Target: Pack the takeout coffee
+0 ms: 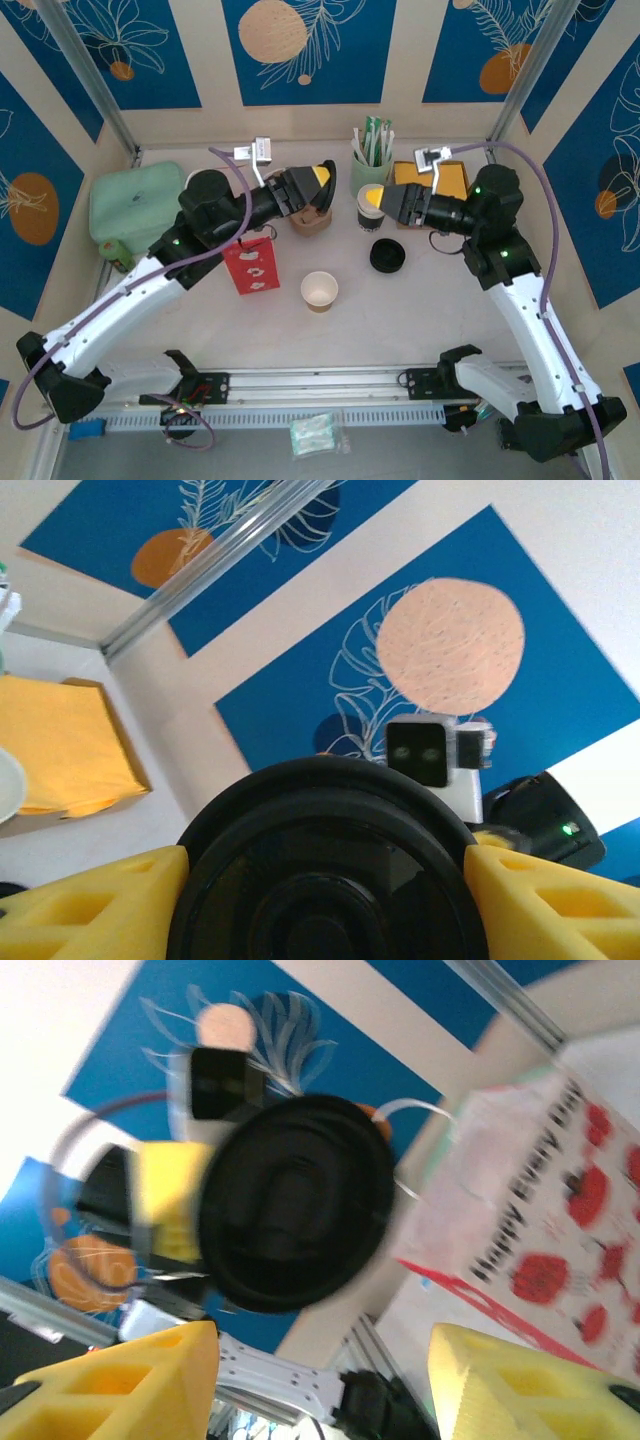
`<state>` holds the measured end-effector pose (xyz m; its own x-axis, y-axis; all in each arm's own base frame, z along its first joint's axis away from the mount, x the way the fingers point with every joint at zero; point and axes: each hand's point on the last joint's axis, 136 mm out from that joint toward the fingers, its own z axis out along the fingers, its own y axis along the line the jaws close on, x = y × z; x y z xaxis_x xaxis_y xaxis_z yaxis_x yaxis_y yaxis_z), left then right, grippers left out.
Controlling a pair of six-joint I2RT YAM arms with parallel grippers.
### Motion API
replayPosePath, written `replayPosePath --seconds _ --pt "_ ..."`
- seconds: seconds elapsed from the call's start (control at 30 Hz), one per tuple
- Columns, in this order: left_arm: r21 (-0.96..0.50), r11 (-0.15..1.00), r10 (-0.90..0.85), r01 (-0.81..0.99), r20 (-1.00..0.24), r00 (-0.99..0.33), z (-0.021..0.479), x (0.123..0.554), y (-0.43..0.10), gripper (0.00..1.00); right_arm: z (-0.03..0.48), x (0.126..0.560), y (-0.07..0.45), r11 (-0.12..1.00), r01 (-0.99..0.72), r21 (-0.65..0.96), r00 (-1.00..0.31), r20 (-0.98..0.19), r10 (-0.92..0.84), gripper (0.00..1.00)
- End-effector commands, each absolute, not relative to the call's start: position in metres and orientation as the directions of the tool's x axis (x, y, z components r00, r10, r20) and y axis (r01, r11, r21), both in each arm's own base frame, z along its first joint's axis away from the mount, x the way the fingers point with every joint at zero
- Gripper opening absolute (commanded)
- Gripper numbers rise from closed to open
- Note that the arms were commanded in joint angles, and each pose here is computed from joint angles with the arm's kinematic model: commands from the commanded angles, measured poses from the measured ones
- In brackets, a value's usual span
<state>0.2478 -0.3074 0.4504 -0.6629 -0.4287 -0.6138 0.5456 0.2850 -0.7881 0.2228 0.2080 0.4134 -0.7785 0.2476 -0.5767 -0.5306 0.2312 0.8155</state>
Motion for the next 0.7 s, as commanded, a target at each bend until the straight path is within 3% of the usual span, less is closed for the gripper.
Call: replayPosePath --seconds 0.0,0.3,0.67 --pt "-0.648 0.463 -0.306 0.605 -0.757 -0.577 0.441 0.237 -0.295 0.67 0.339 0.226 0.2 0.378 -0.366 0.85 -0.857 -0.466 0.218 0.58" --pt "-0.451 0.651 -0.051 0.611 -0.829 -0.557 0.389 0.221 -0.3 0.66 0.237 0.21 0.203 0.538 -0.221 0.814 -0.925 -0.35 0.149 0.59" --pt "-0.293 0.745 0.166 0.599 -0.788 -0.592 0.315 0.204 -0.305 0.66 0.184 0.203 0.213 0.604 -0.176 0.777 -0.951 -0.294 0.101 0.59"
